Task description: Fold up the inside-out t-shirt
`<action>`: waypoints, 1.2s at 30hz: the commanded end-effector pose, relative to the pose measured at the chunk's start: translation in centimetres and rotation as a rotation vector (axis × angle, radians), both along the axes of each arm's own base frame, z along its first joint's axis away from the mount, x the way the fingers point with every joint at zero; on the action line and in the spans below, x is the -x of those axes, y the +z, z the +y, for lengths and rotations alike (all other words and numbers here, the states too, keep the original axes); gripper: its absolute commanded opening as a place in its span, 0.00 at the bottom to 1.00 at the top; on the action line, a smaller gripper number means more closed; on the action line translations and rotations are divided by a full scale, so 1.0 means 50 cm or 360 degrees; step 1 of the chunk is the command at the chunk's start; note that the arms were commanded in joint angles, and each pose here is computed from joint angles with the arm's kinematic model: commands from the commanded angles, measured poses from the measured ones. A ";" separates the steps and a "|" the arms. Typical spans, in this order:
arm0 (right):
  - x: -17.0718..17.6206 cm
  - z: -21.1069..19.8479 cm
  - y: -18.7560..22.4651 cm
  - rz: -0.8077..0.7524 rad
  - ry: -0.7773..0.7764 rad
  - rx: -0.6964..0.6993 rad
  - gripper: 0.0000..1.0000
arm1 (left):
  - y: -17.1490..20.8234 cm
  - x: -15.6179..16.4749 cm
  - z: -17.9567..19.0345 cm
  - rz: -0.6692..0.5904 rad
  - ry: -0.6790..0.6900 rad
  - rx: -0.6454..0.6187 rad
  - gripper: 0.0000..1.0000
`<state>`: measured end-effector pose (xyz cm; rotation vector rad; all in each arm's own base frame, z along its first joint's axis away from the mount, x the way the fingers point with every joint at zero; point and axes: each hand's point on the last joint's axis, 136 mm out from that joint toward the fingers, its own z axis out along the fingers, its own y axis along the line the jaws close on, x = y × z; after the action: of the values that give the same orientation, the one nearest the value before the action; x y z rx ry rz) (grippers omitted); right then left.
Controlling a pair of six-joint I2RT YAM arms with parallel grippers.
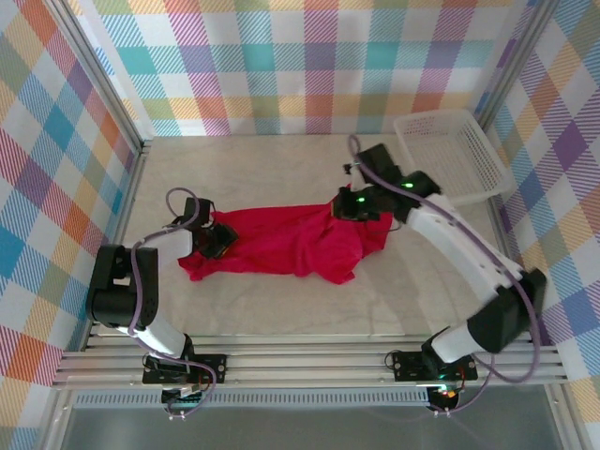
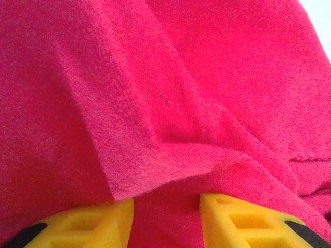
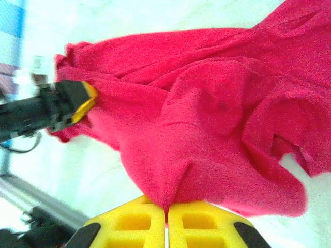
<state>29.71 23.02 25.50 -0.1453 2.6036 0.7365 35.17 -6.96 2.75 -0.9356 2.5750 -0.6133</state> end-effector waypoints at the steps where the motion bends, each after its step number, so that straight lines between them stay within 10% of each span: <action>1: 0.067 -0.028 0.010 0.0179 0.0139 -0.0138 0.00 | -0.061 0.049 0.045 0.0214 0.0065 -0.0105 0.36; 13: -0.039 0.056 -0.111 0.0424 0.0201 -0.0340 0.00 | 0.063 0.037 -0.027 -0.0051 -0.0220 -0.0247 0.28; 23: -0.084 0.057 -0.222 0.0556 0.0102 -0.0218 0.00 | 0.312 0.126 -0.378 -0.1050 -0.1431 -0.0078 0.42; 36: -0.083 0.054 -0.207 0.0540 0.0087 -0.0230 0.00 | 0.167 0.133 -0.537 -0.0834 -0.1681 -0.0268 0.53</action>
<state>33.58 25.82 13.34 -0.0425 2.9081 1.0247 27.34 -32.73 10.57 0.6347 2.4225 -0.7954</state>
